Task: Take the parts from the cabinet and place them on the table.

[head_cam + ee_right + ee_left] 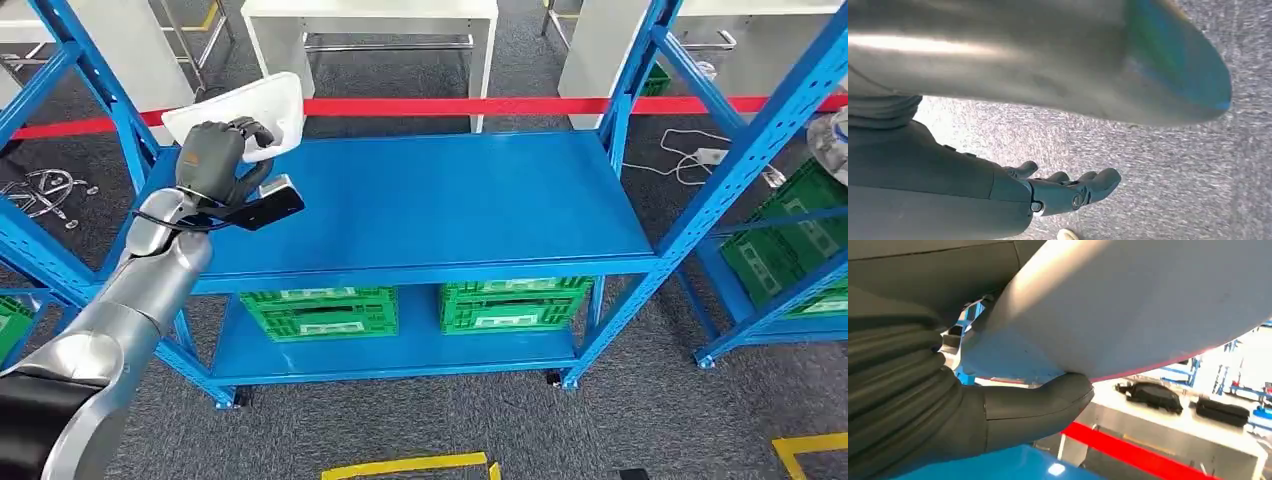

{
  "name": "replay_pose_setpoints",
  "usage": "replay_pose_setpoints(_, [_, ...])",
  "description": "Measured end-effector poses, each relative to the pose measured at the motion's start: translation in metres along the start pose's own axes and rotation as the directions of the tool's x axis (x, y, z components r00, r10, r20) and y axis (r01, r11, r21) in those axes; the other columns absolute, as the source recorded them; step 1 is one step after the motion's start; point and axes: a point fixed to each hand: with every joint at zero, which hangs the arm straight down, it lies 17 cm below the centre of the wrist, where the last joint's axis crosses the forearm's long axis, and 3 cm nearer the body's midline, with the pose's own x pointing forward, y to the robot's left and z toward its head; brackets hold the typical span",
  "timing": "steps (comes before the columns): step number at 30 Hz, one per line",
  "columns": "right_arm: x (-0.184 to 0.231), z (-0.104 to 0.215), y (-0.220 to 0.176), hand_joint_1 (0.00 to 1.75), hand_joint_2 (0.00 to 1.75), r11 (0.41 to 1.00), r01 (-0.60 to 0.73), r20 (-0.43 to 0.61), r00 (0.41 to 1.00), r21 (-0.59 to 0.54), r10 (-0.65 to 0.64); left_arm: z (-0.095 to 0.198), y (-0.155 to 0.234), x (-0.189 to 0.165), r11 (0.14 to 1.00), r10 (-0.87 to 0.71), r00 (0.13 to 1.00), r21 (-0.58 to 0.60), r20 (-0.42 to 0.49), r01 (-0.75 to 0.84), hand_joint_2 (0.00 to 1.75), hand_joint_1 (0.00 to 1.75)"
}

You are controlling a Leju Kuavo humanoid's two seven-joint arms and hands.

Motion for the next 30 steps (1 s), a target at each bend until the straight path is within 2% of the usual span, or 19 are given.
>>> replay_pose_setpoints(18, [0.007, -0.001, -0.003, 0.00, 0.00, 1.000, 0.008, 0.010, 1.000, -0.003, -0.008, -0.005, 0.002, 0.005, 1.000, 0.007, 1.000, -0.015, -0.001, -0.007, 1.75, 1.75])
replay_pose_setpoints(30, [0.002, -0.001, -0.003, 0.00, 0.00, 1.000, 0.007, -0.003, 1.000, -0.003, -0.007, -0.016, 0.005, 0.024, 1.000, 0.019, 0.999, -0.016, 0.032, -0.018, 1.75, 1.75])
